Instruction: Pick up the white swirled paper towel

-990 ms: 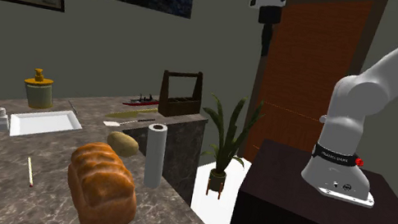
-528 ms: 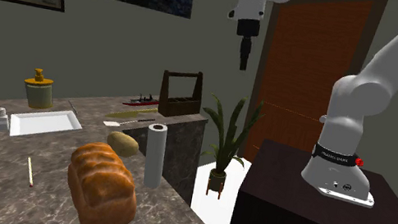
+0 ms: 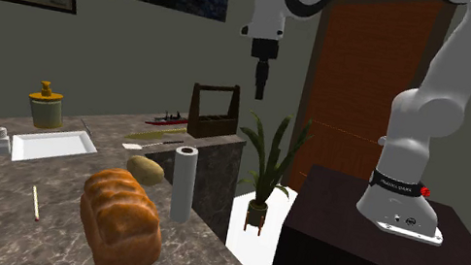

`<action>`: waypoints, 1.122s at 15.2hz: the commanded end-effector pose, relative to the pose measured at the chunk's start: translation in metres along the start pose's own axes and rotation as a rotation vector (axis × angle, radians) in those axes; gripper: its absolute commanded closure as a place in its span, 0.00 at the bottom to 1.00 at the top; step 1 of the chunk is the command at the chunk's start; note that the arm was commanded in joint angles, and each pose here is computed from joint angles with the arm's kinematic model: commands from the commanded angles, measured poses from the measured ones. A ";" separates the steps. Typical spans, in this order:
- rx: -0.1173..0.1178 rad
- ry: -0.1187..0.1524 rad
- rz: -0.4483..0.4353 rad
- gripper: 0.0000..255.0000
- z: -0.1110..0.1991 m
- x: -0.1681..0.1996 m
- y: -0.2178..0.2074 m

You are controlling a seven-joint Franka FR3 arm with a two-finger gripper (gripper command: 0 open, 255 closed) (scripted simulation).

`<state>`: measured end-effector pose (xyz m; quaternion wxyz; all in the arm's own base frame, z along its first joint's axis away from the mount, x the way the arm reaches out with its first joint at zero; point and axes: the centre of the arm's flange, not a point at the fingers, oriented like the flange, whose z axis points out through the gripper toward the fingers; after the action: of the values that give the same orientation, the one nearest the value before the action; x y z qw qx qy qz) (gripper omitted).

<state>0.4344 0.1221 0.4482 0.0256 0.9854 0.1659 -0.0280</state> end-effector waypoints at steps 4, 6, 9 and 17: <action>0.001 0.017 -0.063 0.00 0.028 0.047 -0.033; 0.001 0.023 -0.088 0.00 0.040 0.066 -0.046; 0.001 0.032 -0.125 0.00 0.057 0.092 -0.068; 0.002 0.057 -0.225 0.00 0.102 0.161 -0.131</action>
<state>0.5363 0.2807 0.3389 0.0173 0.9628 0.2697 -0.0048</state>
